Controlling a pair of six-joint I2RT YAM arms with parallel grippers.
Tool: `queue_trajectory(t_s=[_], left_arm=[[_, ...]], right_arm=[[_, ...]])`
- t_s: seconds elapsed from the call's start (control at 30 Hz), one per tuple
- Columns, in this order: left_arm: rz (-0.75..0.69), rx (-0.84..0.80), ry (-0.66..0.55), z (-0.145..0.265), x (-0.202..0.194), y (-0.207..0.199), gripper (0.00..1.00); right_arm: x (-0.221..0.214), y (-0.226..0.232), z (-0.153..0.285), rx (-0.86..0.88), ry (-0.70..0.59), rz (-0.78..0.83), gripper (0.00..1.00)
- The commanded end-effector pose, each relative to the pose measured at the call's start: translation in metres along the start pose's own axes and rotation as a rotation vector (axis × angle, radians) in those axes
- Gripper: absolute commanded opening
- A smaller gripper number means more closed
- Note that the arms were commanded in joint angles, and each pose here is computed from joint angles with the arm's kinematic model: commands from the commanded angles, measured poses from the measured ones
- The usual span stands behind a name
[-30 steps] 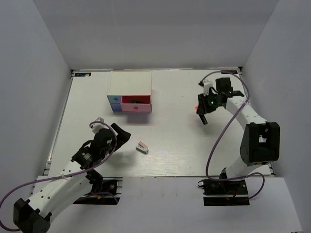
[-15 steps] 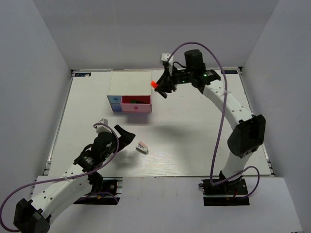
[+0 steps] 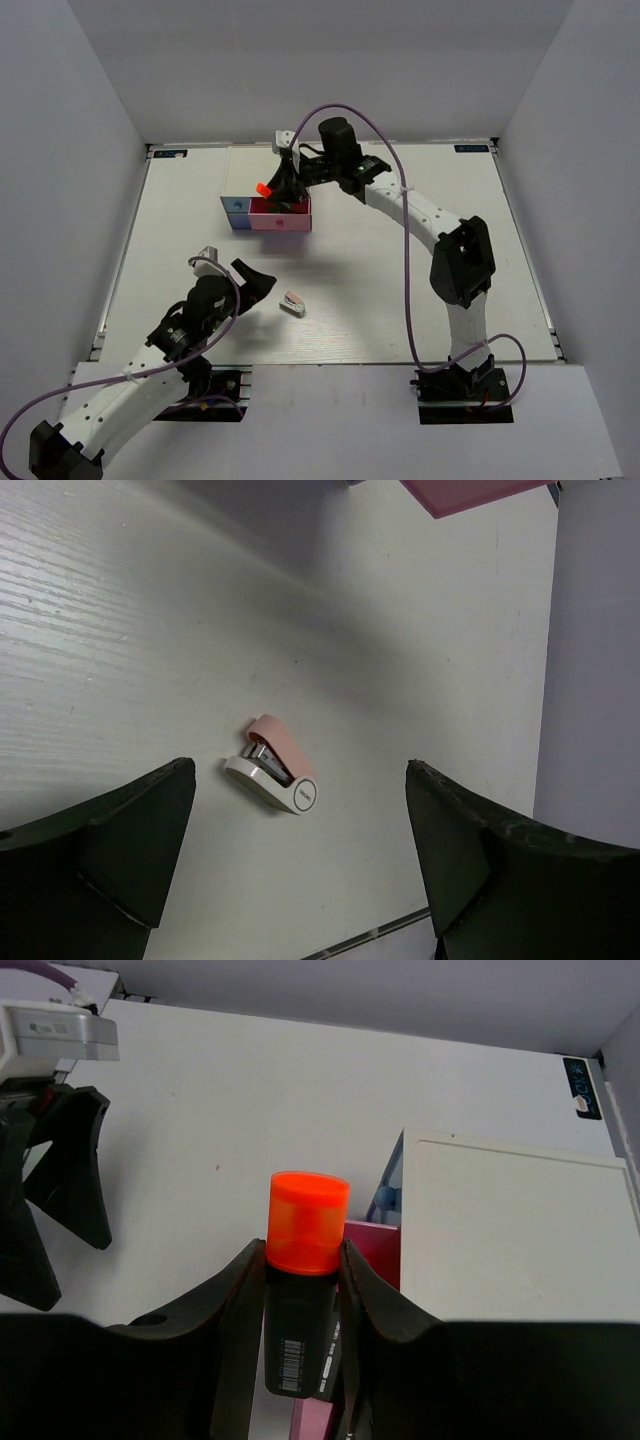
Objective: Sort the stationery into containers
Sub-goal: Place the pen in the storage box.
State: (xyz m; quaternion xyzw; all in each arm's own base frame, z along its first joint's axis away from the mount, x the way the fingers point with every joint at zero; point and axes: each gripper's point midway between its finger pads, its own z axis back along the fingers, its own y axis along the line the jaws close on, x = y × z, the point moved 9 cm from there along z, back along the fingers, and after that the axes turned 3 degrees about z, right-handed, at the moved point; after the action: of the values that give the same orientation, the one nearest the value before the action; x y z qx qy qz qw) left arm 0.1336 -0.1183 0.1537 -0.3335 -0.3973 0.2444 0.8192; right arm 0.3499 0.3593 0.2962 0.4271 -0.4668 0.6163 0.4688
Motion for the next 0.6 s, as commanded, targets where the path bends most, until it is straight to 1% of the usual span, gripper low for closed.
queue_trajectory(t_s=[0.0,0.03,0.17,0.47,0.5,0.57], left_arm=[[-0.005,0.016,0.003,0.003,-0.002,0.007,0.95],[-0.007,0.029,0.0,0.003,-0.002,0.008,0.95],[0.004,0.02,-0.005,0.006,-0.002,0.01,0.95],[0.003,0.033,-0.02,0.009,-0.001,0.013,0.95],[0.003,0.033,-0.02,0.009,-0.001,0.013,0.95],[0.003,0.033,-0.02,0.009,-0.001,0.013,0.95]], right_arm=[[0.001,-0.012,-0.006,-0.01,-0.039,0.05,0.08],[-0.006,-0.015,-0.006,-0.013,-0.032,0.036,0.09],[-0.019,-0.021,-0.011,-0.038,-0.013,0.037,0.09],[-0.031,-0.029,-0.014,-0.083,0.017,0.05,0.09],[-0.034,-0.029,-0.014,-0.081,0.024,0.05,0.11],[-0.037,-0.03,-0.012,-0.095,0.036,0.052,0.19]])
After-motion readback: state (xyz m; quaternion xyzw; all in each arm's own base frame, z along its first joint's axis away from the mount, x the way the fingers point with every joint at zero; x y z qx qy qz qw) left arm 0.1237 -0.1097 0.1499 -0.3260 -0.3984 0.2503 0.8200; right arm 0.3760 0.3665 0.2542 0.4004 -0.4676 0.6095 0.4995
